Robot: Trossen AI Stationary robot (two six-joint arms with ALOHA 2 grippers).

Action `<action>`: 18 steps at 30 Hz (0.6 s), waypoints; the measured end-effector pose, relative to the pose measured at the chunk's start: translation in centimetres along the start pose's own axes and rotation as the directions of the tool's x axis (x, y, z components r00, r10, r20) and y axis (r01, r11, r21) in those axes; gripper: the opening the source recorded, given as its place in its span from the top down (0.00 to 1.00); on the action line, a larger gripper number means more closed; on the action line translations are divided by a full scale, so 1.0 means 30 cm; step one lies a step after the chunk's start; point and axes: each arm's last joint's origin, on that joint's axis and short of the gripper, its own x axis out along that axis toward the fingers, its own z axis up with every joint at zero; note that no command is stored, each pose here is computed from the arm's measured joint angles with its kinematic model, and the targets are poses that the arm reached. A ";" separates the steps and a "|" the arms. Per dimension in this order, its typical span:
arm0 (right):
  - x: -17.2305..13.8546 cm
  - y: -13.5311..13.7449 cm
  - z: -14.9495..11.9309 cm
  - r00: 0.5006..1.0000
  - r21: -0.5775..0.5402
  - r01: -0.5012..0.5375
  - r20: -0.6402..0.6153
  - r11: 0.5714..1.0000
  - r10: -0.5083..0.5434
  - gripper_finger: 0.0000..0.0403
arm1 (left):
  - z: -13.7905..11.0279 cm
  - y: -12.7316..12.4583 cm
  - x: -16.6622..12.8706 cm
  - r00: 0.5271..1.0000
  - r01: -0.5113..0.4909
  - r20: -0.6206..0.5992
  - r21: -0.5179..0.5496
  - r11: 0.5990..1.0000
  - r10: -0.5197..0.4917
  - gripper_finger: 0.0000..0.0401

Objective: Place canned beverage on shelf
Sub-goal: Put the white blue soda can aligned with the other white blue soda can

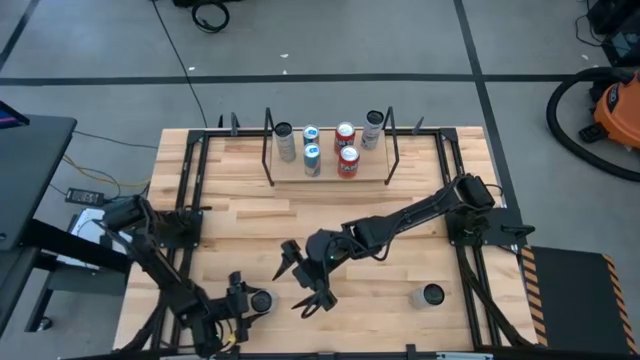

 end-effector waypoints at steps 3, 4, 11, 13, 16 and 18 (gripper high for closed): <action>0.000 0.001 -0.001 1.000 0.002 -0.001 -0.004 1.000 0.001 0.03 | 0.017 0.002 0.022 1.000 -0.001 0.003 0.003 1.000 0.001 0.35; 0.000 0.000 -0.001 1.000 0.001 -0.001 -0.002 1.000 0.001 0.03 | 0.023 0.002 0.030 1.000 -0.001 0.003 0.000 1.000 0.001 0.35; 0.000 0.002 -0.005 1.000 0.006 -0.005 -0.016 1.000 0.005 0.03 | 0.077 0.003 0.091 0.999 0.035 0.008 0.062 0.997 -0.035 0.35; 0.000 0.006 -0.012 0.999 0.013 -0.036 -0.033 0.999 0.036 0.03 | 0.089 0.001 0.102 0.998 0.063 -0.002 0.101 0.993 -0.063 0.35; -0.001 0.012 -0.010 0.993 0.015 -0.113 -0.013 0.993 0.113 0.03 | 0.112 -0.003 0.110 0.994 0.110 -0.007 0.132 0.985 -0.110 0.35; -0.001 0.018 -0.009 0.989 0.015 -0.145 -0.006 0.989 0.145 0.03 | 0.135 -0.004 0.109 0.989 0.149 -0.007 0.146 0.978 -0.149 0.35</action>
